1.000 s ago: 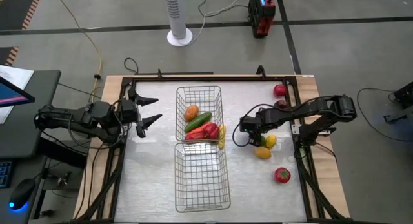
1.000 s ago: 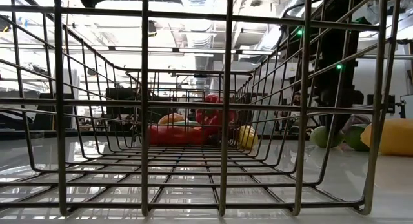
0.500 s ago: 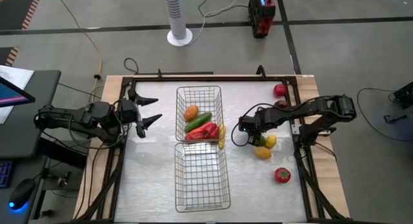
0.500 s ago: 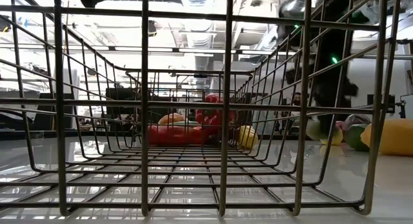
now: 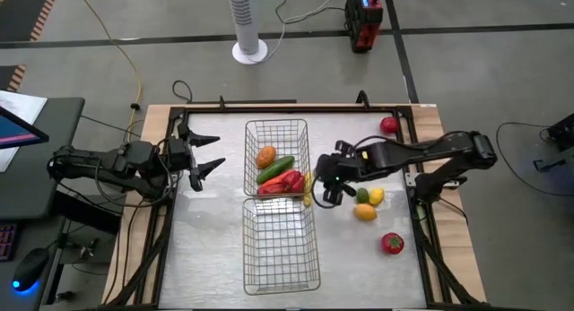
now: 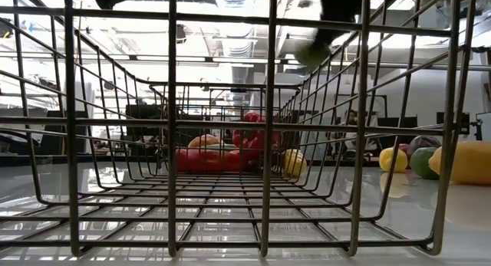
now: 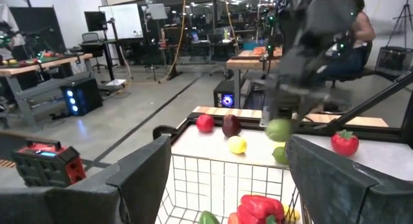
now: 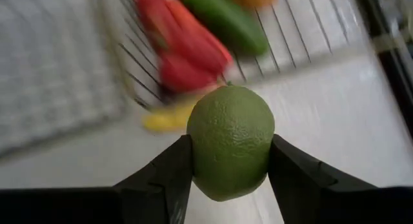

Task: Sort produce into baskets
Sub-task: Put the lime into the bottom wire basket

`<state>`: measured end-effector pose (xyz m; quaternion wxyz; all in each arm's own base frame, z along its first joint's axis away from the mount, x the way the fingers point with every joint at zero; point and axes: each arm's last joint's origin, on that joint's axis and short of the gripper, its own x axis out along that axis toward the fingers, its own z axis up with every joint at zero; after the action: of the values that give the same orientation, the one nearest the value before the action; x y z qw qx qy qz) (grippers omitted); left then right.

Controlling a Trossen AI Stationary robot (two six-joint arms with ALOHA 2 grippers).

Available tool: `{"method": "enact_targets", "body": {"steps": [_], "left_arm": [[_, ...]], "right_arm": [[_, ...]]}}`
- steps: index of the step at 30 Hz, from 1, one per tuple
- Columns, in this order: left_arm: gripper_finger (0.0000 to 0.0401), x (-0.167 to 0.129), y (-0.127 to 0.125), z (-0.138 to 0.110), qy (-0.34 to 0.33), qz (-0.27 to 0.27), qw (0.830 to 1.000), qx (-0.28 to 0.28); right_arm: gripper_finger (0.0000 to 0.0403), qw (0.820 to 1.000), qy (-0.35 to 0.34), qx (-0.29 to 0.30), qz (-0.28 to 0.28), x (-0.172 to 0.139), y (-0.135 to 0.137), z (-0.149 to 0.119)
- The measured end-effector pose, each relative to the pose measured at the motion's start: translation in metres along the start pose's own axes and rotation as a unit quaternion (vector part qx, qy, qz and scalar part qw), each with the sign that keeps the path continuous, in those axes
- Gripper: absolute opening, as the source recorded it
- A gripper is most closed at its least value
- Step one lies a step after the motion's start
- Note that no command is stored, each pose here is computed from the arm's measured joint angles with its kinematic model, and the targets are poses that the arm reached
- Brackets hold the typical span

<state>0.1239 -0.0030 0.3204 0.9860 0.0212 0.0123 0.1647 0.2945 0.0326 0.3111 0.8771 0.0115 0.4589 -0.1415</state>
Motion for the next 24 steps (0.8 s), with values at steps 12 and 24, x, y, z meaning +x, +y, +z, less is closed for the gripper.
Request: {"method": "enact_targets", "body": {"steps": [12, 24], "left_arm": [[0.0292, 0.000, 0.000, 0.000, -0.001, 0.000, 1.000, -0.003], [0.0292, 0.000, 0.000, 0.000, 0.000, 0.000, 1.000, -0.003]], "right_arm": [[0.0254, 0.976, -0.105, -0.090, 0.166, 0.016, 0.084, 0.011], [0.0306, 0.997, 0.045, -0.050, 0.045, 0.017, 0.064, -0.014]]}}
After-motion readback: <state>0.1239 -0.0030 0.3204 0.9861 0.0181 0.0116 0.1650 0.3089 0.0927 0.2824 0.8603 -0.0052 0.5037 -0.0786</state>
